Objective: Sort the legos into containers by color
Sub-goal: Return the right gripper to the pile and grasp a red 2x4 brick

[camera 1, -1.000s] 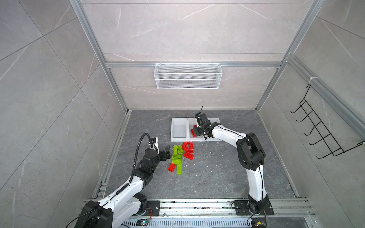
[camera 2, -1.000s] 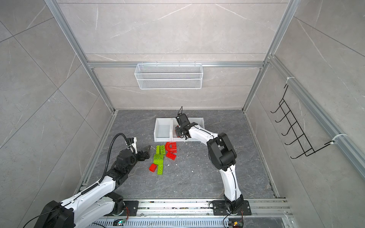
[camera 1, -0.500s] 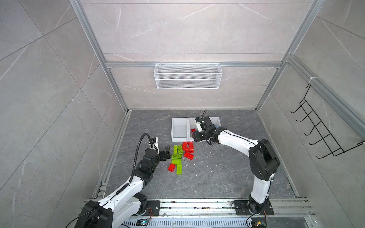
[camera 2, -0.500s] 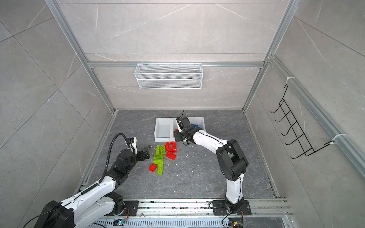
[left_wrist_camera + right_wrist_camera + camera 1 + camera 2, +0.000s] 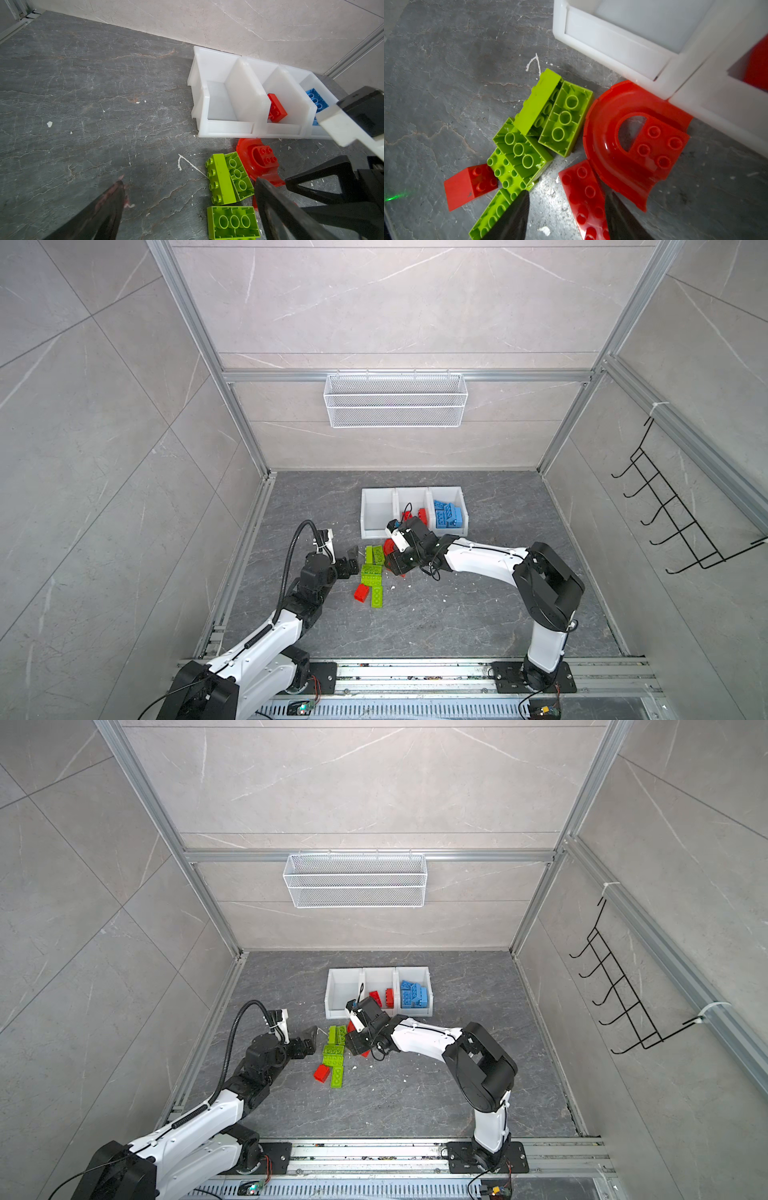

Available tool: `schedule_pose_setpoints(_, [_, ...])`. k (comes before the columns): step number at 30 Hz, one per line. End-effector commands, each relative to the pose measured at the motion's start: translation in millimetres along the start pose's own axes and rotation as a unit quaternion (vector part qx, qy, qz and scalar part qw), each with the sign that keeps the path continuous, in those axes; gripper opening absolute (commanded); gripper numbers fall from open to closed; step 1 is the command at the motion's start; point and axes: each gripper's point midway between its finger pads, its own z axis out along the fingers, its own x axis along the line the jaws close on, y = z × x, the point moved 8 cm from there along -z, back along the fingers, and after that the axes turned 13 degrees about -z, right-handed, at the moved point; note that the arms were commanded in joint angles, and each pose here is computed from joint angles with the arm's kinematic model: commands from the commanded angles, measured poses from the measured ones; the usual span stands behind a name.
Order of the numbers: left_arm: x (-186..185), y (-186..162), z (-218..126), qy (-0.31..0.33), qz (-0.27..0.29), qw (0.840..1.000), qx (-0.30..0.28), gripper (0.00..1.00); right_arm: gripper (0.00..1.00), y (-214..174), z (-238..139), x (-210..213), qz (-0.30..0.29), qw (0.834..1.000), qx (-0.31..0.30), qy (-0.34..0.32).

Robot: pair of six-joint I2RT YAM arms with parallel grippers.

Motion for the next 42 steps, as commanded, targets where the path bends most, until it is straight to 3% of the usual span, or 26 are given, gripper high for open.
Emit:
schedule_pose_setpoints(1, [-5,12,0,-0.005,0.002,1.000,-0.027,0.99,0.60,6,9,4,0.005,1.000,-0.004,0.012])
schedule_pose_setpoints(15, [-5,12,0,-0.005,0.002,1.000,-0.026,0.99,0.60,-23,6,16,0.020,0.999,0.022,0.025])
schedule_pose_setpoints(26, [-6,12,1,-0.005,0.002,1.000,-0.024,0.99,0.57,-28,-31,37,0.004,1.000,0.007,0.027])
schedule_pose_setpoints(31, [-6,12,1,-0.007,0.002,1.000,-0.025,0.99,0.59,-36,-22,27,-0.035,0.998,0.054,-0.023])
schedule_pose_setpoints(42, [-5,13,0,-0.004,0.002,1.000,-0.028,0.99,0.63,-39,-5,29,-0.101,0.990,0.094,-0.004])
